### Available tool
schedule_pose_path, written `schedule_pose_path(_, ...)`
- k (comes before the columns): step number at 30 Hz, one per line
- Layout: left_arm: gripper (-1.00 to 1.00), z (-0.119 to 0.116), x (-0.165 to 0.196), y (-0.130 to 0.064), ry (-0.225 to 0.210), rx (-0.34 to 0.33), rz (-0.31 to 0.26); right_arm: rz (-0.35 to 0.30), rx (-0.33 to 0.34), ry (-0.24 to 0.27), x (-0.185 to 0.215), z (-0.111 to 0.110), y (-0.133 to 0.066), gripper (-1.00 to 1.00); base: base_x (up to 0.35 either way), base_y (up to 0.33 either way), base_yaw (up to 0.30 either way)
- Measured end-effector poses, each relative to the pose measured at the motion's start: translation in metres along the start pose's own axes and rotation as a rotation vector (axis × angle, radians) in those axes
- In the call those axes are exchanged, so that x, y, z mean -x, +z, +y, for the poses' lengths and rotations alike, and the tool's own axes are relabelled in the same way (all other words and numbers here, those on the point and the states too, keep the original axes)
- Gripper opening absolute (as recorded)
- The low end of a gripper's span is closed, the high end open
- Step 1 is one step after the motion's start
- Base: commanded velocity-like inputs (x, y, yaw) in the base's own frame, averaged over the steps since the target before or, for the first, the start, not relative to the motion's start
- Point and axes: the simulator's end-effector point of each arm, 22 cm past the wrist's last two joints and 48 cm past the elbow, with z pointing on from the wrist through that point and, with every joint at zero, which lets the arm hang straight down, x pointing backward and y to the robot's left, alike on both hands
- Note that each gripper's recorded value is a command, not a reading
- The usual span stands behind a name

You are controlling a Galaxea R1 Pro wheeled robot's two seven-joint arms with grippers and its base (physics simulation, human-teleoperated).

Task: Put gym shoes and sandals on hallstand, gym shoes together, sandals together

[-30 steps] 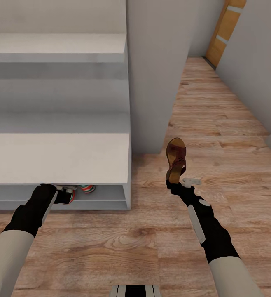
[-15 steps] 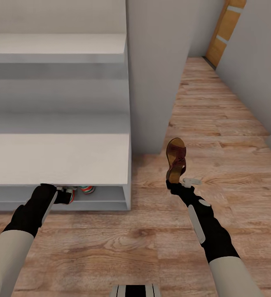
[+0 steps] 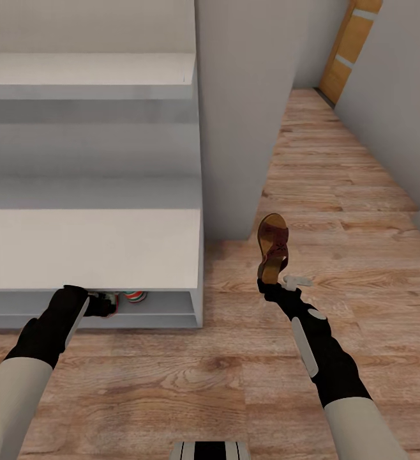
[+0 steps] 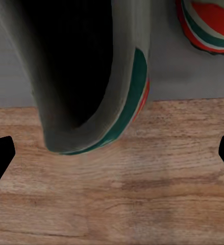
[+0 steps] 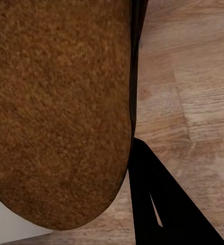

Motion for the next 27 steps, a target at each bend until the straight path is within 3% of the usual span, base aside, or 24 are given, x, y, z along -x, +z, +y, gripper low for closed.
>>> schedule_pose_path(10,1.00,-0.0003,-0.0007,-0.0001,0.001,0.000,0.000,-0.001,0.000,0.001,0.0005,-0.0003,-0.0001,-1.00,-0.021,0.000,0.000)
schedule_pose_path(27,1.00,-0.0009,-0.0018,0.0003,0.001,-0.002,0.001,-0.001,-0.001,0.000,0.0006,-0.0003,-0.0001,-1.00,-0.316,0.000,0.000)
